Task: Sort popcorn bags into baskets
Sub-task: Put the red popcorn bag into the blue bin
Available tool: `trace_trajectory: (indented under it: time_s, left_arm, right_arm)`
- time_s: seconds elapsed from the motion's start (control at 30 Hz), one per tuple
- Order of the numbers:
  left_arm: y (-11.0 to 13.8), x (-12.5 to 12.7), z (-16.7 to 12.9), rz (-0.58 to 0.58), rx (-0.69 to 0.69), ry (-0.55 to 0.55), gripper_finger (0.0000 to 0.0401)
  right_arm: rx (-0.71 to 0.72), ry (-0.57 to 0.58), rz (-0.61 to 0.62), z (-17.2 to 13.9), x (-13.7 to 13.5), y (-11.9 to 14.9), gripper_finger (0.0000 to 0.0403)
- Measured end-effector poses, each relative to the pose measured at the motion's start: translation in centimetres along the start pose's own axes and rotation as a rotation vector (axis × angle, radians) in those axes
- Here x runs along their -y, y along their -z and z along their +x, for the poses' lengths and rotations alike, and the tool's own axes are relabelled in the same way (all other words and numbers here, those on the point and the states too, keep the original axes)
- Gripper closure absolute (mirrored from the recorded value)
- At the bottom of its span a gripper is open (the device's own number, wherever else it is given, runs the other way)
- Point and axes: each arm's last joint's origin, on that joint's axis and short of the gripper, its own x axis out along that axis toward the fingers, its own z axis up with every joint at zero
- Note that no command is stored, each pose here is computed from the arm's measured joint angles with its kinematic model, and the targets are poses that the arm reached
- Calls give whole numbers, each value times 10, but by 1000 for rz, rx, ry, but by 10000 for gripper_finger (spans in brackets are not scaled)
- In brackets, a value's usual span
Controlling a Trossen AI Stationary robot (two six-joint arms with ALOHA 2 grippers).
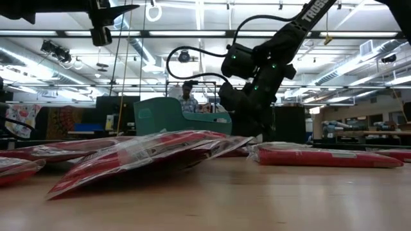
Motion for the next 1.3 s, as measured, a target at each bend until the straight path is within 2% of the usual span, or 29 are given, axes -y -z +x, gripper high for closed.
trace_trajectory:
  time_s: [0.2, 0.4, 0.63, 0.73, 0.9, 1.0, 1.13, 1.3]
  left_arm:
    - [0, 1, 0, 6, 3, 6, 202]
    - [-3, 4, 0, 5, 27, 42, 202]
    - [-16, 24, -4, 27, 188, 238, 202]
    - [-21, 30, -7, 66, 272, 286, 202]
    - [-22, 30, -7, 105, 304, 266, 202]
    - [-22, 29, -7, 103, 317, 244, 202]
    - [-23, 28, -7, 100, 335, 233, 202]
    - [-24, 30, -8, 114, 353, 242, 202]
  right_arm:
    - [30, 1, 10, -10, -3, -2, 390]
    - [101, -7, -3, -38, -10, -7, 396]
    - [254, -19, -101, -90, -23, -13, 398]
    - [324, -25, -128, -114, -27, -13, 399]
    - [390, -49, -132, -145, -29, -10, 400]
    - [379, -39, -138, -163, -32, -11, 400]
    - [339, 25, -214, -187, -41, -18, 400]
    - [431, 40, -301, -215, -54, -39, 400]
